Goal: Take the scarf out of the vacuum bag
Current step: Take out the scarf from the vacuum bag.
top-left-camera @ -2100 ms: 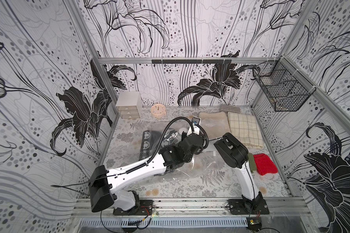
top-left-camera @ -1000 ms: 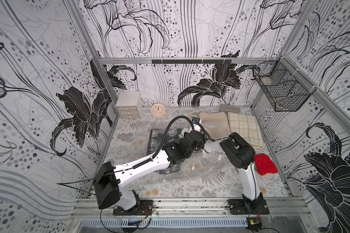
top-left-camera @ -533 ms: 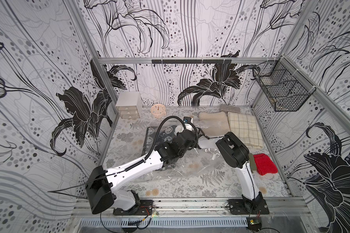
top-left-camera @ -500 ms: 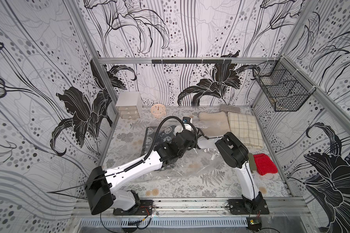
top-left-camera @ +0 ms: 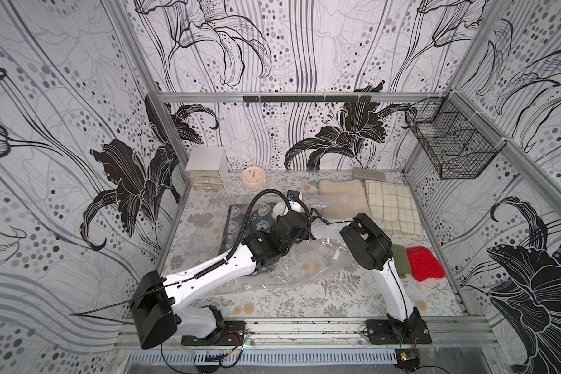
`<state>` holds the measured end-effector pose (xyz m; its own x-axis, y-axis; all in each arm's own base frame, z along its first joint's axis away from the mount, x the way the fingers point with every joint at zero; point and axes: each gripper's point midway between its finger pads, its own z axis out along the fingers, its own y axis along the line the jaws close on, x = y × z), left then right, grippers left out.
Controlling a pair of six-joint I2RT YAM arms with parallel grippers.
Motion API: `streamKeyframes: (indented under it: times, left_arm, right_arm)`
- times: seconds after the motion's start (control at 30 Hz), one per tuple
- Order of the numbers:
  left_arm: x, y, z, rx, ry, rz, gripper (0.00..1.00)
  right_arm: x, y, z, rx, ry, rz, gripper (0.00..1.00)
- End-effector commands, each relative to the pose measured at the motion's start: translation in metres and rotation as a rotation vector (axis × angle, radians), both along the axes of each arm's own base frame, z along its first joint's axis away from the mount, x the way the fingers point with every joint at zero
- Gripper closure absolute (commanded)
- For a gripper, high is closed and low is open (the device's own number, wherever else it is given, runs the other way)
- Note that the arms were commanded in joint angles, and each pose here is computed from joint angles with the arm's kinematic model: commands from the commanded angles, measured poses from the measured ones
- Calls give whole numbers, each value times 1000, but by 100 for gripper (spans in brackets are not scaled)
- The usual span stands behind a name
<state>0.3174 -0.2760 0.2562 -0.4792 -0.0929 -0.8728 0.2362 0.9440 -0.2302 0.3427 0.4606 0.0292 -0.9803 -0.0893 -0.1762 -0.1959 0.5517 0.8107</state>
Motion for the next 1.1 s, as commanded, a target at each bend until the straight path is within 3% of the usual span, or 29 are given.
streamKeyframes:
  times: [0.0, 0.23, 0.53, 1.07]
  left_arm:
    - [3, 2, -12, 9, 20, 14, 100]
    - [3, 2, -13, 7, 25, 14, 100]
    - [2, 3, -14, 11, 28, 15, 100]
    - [3, 2, -20, 11, 43, 16, 100]
  right_arm:
    - [-20, -15, -14, -75, 36, 35, 100]
    - [-22, -21, -7, 28, 77, 36, 100]
    - [-13, -47, 10, 37, 46, 5, 100]
    - [-11, -87, -15, -142, 37, -55, 100]
